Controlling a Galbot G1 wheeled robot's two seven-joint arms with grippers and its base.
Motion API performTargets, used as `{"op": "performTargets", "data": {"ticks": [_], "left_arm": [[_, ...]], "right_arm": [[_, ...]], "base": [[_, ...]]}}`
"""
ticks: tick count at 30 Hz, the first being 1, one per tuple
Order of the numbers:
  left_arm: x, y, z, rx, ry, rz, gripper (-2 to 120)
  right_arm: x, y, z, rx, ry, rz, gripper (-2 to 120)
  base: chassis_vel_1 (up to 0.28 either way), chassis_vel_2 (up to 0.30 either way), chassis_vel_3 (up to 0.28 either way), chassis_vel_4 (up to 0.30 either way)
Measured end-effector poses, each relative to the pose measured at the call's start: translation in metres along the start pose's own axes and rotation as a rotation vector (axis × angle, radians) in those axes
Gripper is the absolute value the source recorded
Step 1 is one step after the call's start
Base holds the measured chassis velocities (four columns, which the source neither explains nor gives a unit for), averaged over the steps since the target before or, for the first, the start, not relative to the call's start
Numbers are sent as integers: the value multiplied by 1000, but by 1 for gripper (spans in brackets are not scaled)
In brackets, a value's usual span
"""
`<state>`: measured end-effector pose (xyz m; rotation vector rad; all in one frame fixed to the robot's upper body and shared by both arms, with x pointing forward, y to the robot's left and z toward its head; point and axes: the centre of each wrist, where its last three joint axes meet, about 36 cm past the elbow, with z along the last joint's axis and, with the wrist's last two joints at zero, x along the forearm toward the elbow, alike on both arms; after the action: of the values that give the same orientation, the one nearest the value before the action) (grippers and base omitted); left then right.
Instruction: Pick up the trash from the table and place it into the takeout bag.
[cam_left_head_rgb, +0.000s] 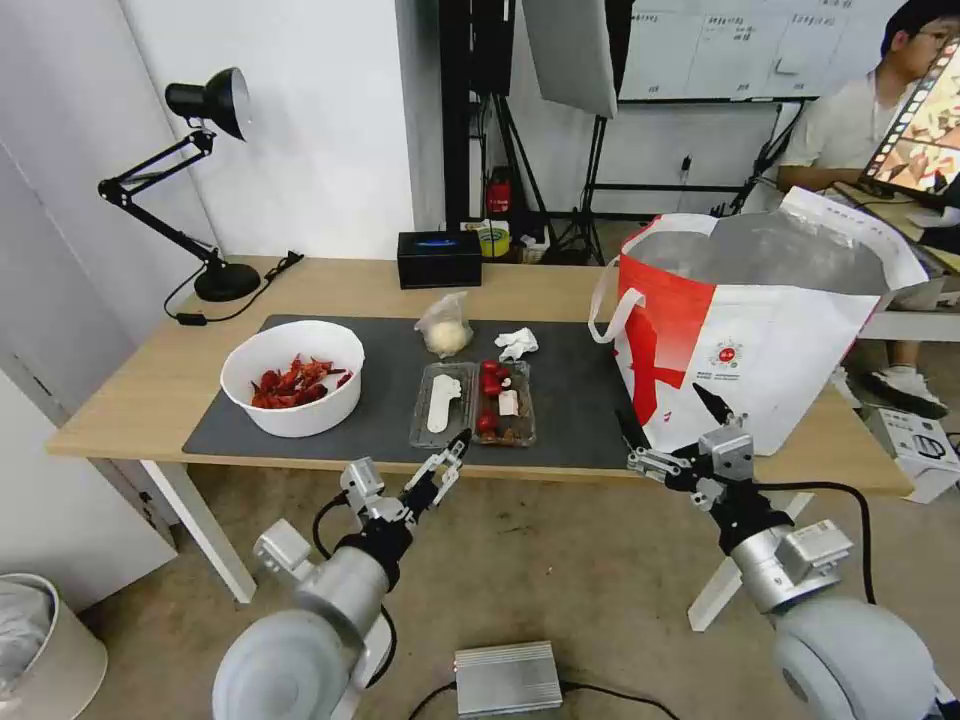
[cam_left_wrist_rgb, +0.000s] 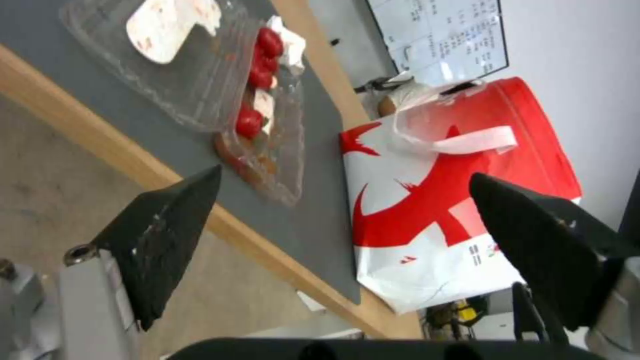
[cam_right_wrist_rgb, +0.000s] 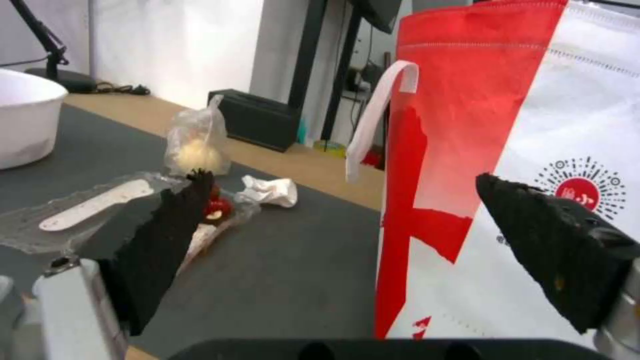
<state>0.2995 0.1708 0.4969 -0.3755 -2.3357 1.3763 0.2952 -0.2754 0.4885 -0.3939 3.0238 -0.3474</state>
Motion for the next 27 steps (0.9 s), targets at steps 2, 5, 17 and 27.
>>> {"op": "performTargets", "data": {"ticks": [2,5,17,27], "left_arm": [[-5,0,1,12,14,-5,100],[-10,0,2,24,26,-11,100],[-46,4,7,68,51,-50,100],[-72,8,13,92,55,-61,100]], "right_arm": [[2,1,1,1,2,3,100],[3,2,1,2,4,5,100],[8,4,5,8,14,20,100],[12,5,9,13,20,31,100]], "base": [[0,0,0,0],[0,0,0,0],[0,0,0,0],[0,0,0,0]]}}
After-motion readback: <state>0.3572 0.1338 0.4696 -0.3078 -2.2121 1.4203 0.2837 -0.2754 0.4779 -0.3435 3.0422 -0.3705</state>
